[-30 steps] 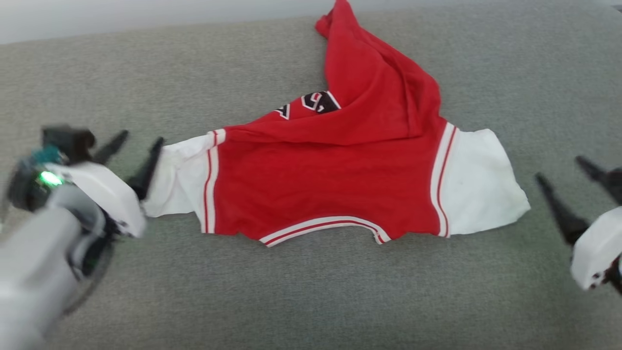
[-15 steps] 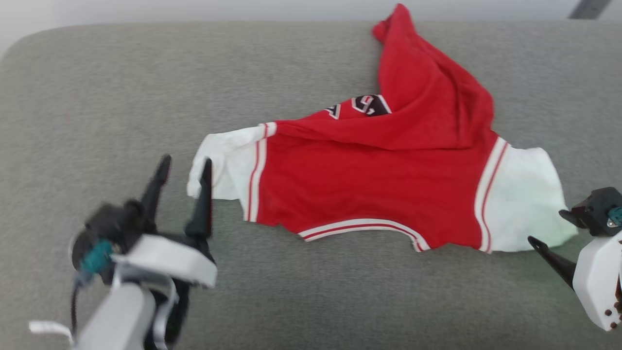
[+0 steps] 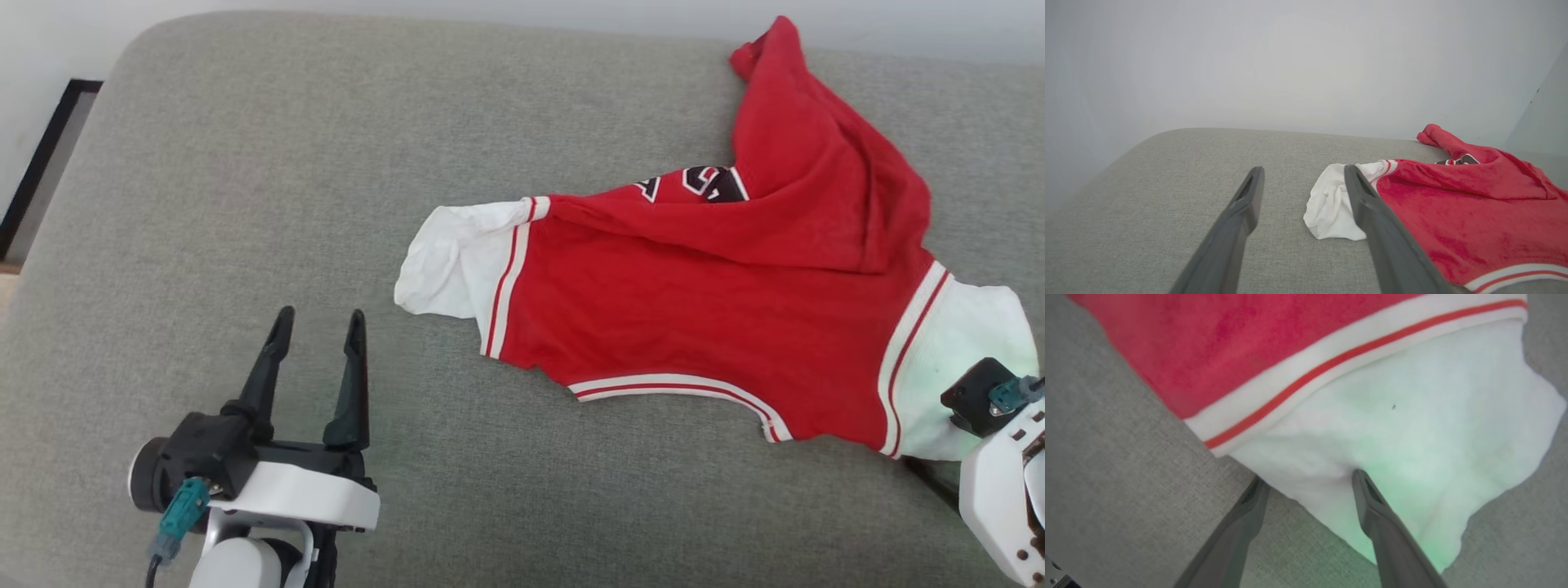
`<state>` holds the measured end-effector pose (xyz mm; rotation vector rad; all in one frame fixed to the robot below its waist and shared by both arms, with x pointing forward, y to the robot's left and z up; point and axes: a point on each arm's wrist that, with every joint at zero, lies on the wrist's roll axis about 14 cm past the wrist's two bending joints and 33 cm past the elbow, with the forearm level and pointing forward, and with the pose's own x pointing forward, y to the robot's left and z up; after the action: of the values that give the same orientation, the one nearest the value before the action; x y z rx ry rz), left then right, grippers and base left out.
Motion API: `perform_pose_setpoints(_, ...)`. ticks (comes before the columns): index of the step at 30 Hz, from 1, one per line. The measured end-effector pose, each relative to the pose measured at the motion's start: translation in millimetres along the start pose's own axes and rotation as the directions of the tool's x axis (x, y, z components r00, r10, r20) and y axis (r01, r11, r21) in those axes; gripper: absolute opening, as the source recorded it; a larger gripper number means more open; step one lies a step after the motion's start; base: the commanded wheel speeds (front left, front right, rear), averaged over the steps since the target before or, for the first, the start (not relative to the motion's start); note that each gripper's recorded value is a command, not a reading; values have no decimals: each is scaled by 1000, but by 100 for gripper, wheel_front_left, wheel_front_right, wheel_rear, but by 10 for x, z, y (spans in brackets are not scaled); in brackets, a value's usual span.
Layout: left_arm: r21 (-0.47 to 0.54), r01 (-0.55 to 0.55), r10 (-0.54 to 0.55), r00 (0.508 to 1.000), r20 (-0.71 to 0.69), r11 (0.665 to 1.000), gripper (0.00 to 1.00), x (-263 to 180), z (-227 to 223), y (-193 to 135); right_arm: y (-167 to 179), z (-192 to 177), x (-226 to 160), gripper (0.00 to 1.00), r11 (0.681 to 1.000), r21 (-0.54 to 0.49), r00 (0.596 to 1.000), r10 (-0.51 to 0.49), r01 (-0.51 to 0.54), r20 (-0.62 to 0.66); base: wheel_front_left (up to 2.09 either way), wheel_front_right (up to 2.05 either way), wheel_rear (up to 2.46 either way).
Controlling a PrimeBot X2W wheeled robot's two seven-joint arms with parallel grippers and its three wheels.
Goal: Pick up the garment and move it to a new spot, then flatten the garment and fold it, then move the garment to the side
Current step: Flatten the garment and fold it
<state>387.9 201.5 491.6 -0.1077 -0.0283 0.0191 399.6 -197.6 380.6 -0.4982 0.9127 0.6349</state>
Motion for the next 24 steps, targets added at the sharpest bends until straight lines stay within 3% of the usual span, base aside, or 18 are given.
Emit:
perform_pose_setpoints(1, 2, -5, 5, 1000, 2, 1000, 100, -5, 3, 24, -10, -11, 29, 100, 1000, -10, 1000, 0, 0, -7, 0, 0, 0)
perform_pose_setpoints(2, 12, -11, 11, 1000, 1, 1000, 100, -14, -2, 65, -26, -34, 77, 38, 1000, -25, 1000, 3, -3, -22, 0, 0, 0)
perform_pose_setpoints(3, 17, -11, 11, 1000, 1, 1000, 100, -13, -1, 82, -35, -26, 97, 11, 999, -35, 1000, 3, -3, -21, 0, 0, 0)
perform_pose_setpoints(4, 27, -9, 9, 1000, 2, 1000, 100, -9, 2, 94, -52, -27, 113, 0, 999, -39, 1000, -1, 0, -20, 0, 0, 0)
perform_pose_setpoints(10, 79, 96, -95, 995, -15, 992, 100, 59, -29, 2, -172, -12, 127, 0, 999, -14, 999, -37, 37, 5, 0, 0, 0)
perform_pose_setpoints(15, 192, 278, -256, 958, -132, 941, 100, 241, -89, -141, -277, -48, 66, 0, 997, 13, 997, -73, 73, 14, 0, 0, 0)
perform_pose_setpoints(19, 184, 488, -402, 841, -363, 853, 100, 281, -300, -406, -303, -91, 27, 0, 996, 24, 996, -86, 86, 11, 0, 0, 0)
perform_pose_setpoints(24, 119, 629, -443, 656, -611, 768, 100, 280, -546, -494, -336, -96, 41, 0, 995, 40, 996, -94, 93, 13, 0, 0, 0)
